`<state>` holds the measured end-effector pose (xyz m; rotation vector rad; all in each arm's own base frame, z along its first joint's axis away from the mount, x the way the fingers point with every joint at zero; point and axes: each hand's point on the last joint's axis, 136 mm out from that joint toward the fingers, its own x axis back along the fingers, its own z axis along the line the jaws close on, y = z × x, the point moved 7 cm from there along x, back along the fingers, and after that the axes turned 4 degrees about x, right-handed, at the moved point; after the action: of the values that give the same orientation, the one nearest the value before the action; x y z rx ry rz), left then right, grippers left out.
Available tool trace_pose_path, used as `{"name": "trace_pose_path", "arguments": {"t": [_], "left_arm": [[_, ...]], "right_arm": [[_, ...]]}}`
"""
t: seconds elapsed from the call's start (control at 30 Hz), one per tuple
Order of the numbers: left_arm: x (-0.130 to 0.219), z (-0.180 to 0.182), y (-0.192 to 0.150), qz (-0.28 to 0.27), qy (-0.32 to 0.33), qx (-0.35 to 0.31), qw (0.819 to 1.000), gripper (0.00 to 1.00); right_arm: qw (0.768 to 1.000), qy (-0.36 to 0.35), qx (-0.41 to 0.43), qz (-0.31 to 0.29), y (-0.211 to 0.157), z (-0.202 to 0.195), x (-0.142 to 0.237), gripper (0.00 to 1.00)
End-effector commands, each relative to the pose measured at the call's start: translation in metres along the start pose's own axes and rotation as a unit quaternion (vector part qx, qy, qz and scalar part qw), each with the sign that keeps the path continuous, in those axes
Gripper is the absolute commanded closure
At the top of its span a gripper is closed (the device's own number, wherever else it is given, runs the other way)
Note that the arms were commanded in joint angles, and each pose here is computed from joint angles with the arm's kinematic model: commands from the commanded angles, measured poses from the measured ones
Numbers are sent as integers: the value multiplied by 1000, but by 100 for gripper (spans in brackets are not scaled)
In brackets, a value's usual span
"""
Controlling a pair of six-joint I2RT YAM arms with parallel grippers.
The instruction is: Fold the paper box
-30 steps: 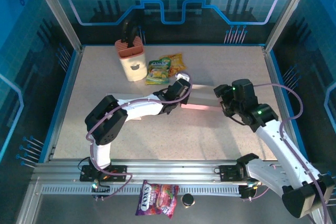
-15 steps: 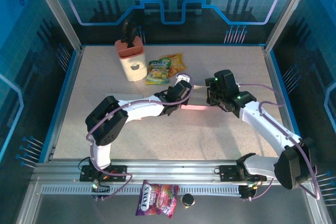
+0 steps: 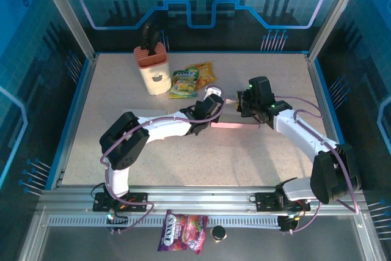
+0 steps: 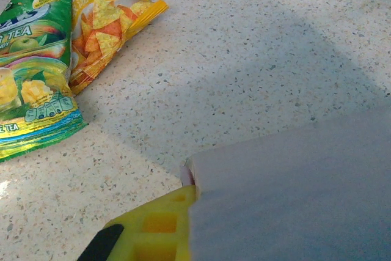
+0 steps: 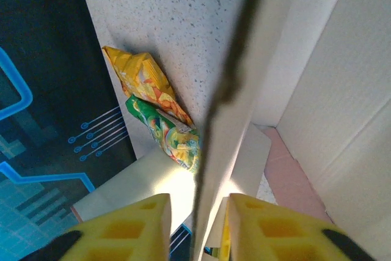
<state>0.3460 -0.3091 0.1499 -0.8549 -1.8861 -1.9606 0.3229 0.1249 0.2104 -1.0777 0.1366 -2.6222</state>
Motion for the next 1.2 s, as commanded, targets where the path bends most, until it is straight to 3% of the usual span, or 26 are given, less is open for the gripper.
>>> {"name": "trace_pose_path", "arguments": {"t": [0.0,0.17,0.37,0.57,0.77,0.93,1.03,1.17], "left_arm": [[5,-2,7,-4,7,-8,1000,100],[8,-2,8,2,9,-12,1000,98],[21,2,12,14,1,12,1000,79],[50,6,10,46,-43,59,996,63],[86,18,-9,105,-80,117,984,61],[115,32,-11,106,-98,157,977,57],[113,36,-4,134,-129,190,964,55],[88,37,0,200,-172,264,928,54]], "right_arm": [[1000,15,-6,19,-3,13,5,76],[999,4,-9,40,-5,1,3,90],[999,-12,-16,44,-1,-25,3,100],[999,-19,-10,45,0,-39,6,100],[998,-30,0,55,0,-56,3,100],[998,-39,8,58,-1,-72,2,100],[997,-44,14,60,0,-79,1,100],[996,-51,24,63,1,-86,-1,100]]}}
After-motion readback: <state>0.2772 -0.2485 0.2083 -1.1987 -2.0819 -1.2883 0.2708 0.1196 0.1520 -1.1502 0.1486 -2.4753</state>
